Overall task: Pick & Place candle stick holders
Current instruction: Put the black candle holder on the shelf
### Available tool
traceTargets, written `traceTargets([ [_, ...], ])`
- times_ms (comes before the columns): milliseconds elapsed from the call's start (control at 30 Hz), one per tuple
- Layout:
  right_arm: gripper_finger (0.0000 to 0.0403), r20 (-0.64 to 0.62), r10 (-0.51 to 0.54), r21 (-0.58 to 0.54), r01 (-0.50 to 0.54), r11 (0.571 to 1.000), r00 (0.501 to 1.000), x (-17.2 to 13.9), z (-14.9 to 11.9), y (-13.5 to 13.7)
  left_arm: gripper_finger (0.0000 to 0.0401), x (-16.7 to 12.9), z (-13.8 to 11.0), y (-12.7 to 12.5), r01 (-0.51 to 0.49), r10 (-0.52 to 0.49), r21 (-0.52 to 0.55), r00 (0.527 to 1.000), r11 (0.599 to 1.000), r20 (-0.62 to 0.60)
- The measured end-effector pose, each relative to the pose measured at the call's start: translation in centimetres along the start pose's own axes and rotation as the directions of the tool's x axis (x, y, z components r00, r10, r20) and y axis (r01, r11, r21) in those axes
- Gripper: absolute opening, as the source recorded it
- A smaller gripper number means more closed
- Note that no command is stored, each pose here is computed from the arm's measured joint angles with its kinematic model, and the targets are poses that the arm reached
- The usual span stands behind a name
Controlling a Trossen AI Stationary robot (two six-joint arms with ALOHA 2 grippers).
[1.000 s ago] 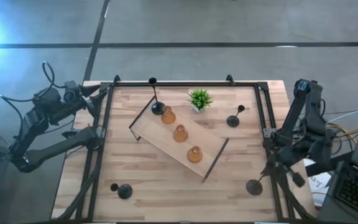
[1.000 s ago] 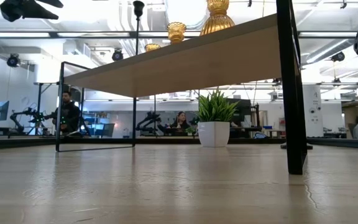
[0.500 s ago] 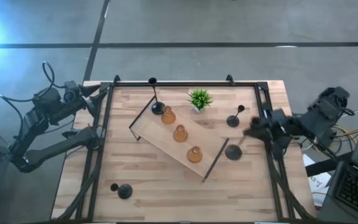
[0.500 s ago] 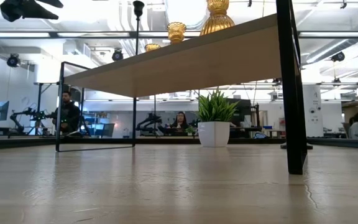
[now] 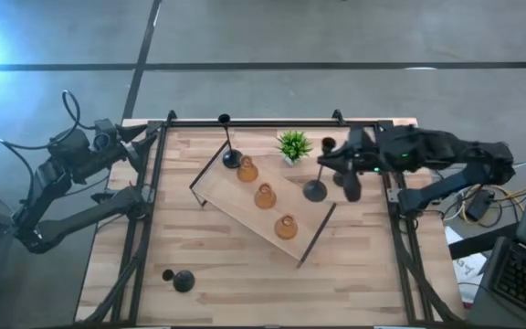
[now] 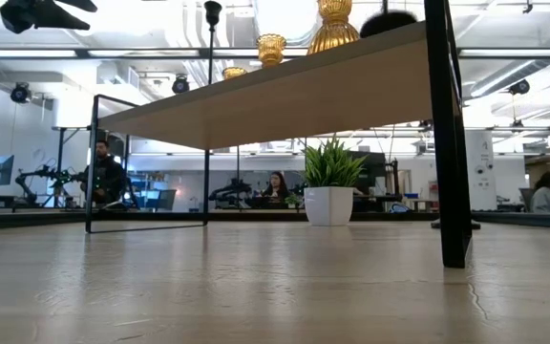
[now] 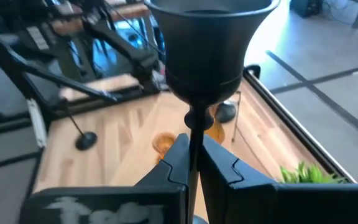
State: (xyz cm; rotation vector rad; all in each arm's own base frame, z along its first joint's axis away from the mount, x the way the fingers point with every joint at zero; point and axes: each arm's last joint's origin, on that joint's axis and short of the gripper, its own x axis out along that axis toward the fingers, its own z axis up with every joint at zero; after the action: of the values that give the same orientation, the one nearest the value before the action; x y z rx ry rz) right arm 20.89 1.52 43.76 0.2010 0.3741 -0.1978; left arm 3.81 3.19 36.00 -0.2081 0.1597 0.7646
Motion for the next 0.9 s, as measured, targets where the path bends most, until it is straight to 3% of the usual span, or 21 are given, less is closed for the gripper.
traceTargets([
  [133,0.0011,-0.044,-0.028,-0.038,0.027,0.999,0.999,2.1,-1.1,-0.2,0.0243,0.0,0.0,0.0,0.0,0.0,0.0,1.0,1.0,0.0],
  [300,0.0011,0.02,-0.024,-0.037,0.025,0.999,1.0,3.5,-2.5,-0.5,0.0243,0.0,0.0,0.0,0.0,0.0,0.0,1.0,1.0,0.0],
  [533,0.0011,0.12,-0.042,0.029,0.038,0.999,0.992,3.2,-5.1,-1.5,0.0243,0.0,0.0,0.0,0.0,0.0,0.0,1.0,1.0,0.0],
  [900,0.0011,0.121,-0.006,0.071,-0.003,0.997,0.993,2.8,-7.2,-1.3,0.0243,0.0,0.0,0.0,0.0,0.0,0.0,1.0,1.0,0.0],
])
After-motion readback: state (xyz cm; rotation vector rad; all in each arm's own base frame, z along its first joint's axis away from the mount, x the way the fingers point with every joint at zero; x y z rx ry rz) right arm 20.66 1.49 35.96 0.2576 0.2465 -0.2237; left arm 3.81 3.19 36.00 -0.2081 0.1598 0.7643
